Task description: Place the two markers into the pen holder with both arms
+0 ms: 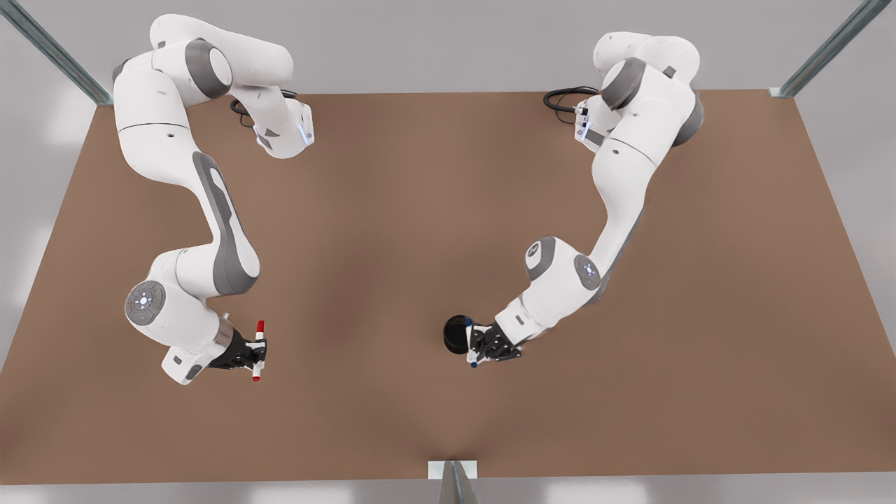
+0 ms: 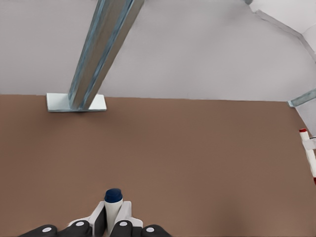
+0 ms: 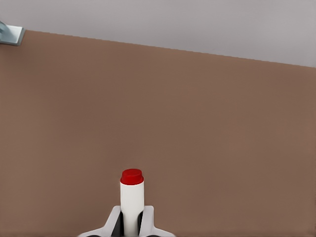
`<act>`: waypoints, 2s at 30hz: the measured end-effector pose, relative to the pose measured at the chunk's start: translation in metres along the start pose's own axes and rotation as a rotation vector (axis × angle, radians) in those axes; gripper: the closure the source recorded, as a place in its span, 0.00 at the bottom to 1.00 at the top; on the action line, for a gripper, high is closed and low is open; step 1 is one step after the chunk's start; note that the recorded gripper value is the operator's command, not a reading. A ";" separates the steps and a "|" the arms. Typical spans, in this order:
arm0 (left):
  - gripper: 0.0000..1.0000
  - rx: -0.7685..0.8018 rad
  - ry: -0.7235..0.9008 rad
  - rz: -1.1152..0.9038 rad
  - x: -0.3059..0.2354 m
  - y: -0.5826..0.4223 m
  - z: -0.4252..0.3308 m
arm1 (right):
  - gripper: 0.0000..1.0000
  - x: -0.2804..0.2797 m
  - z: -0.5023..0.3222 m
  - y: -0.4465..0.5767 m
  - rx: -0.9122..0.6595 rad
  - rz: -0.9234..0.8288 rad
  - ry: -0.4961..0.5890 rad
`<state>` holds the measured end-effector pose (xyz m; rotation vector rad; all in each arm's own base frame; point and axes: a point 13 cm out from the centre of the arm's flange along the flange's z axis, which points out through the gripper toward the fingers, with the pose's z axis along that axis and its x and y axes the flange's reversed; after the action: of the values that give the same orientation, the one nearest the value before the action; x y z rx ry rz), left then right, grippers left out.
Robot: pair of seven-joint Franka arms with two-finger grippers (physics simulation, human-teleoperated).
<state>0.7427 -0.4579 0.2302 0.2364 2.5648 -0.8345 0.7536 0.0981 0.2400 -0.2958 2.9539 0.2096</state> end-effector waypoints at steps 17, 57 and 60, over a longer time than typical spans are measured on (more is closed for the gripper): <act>0.79 -0.004 -0.187 0.220 0.044 -0.001 0.020 | 0.79 -0.003 -0.004 -0.002 0.004 0.004 -0.006; 0.00 -0.582 0.575 -0.217 0.054 0.212 -0.444 | 0.00 -0.031 0.051 0.456 -0.400 -0.255 -0.803; 0.00 -0.587 0.584 -0.237 0.057 0.215 -0.441 | 0.00 -0.050 0.015 0.441 -0.400 -0.248 -0.877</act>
<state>0.6010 -0.0214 0.4126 -0.0157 3.2938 -0.0354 0.7130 0.5383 0.2880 -0.4663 1.9764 0.6916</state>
